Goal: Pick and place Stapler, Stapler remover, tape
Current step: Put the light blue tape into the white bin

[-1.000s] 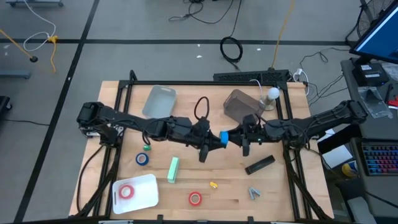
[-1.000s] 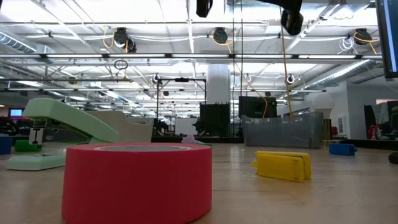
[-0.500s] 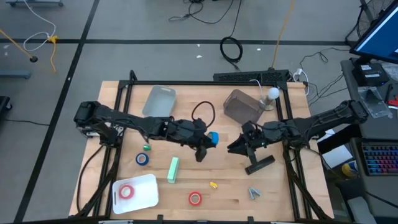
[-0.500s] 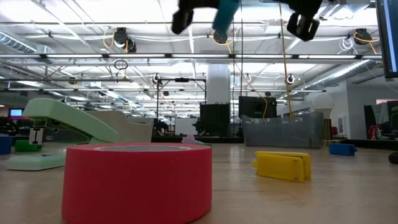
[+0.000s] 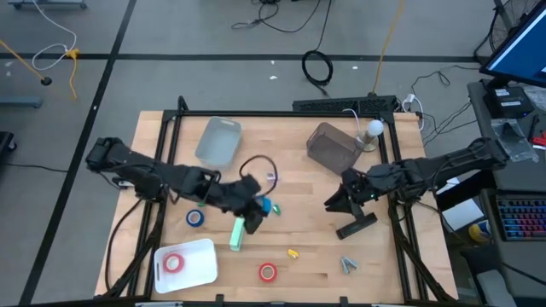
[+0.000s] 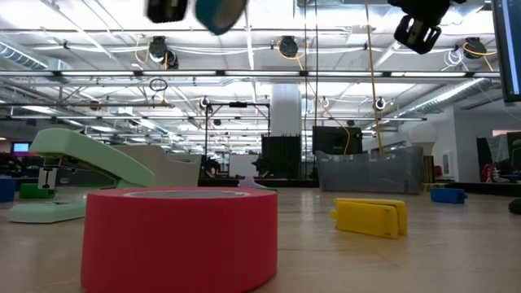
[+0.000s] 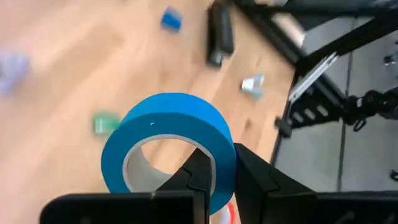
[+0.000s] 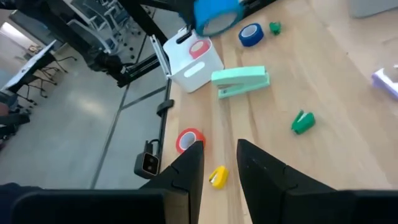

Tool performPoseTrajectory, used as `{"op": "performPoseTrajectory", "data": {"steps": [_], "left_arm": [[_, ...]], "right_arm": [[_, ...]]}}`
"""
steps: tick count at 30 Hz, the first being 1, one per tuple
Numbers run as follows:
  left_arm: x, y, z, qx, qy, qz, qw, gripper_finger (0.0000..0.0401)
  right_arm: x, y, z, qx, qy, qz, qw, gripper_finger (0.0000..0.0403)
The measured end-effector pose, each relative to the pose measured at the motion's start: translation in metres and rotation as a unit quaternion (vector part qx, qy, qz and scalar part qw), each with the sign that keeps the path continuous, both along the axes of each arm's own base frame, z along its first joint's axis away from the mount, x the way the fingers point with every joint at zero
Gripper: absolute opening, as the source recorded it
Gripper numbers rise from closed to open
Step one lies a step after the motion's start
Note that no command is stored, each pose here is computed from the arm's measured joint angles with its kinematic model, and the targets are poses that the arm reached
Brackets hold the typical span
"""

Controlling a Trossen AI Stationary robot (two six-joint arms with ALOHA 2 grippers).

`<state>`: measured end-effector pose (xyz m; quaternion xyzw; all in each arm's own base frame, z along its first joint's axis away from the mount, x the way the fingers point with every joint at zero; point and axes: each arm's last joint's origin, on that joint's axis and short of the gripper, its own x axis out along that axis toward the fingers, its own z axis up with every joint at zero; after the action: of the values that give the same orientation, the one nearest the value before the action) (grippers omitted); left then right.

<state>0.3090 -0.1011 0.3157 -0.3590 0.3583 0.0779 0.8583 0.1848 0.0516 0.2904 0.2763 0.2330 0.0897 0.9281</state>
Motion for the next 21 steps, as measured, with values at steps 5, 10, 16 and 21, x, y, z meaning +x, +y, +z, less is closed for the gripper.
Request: {"op": "performPoseTrajectory", "data": {"steps": [5,10,16,21], "left_arm": [[-0.023,-0.034,-0.012,-0.079,0.102,0.023,0.991,0.0039],[-0.047,-0.063,-0.019,-0.124,0.173,0.058,0.975,0.0039],[-0.072,-0.087,-0.025,-0.153,0.247,0.090,0.953,0.0039],[-0.087,-0.104,-0.036,-0.150,0.312,0.090,0.934,0.0039]], "right_arm": [[-0.002,-0.001,0.002,-0.005,-0.010,0.003,1.000,0.0089],[-0.002,-0.001,0.002,-0.006,-0.010,0.000,1.000,0.0089],[-0.002,-0.001,0.003,-0.006,-0.012,-0.002,1.000,0.0089],[-0.002,-0.002,0.003,-0.010,-0.014,-0.022,1.000,0.0089]]}}
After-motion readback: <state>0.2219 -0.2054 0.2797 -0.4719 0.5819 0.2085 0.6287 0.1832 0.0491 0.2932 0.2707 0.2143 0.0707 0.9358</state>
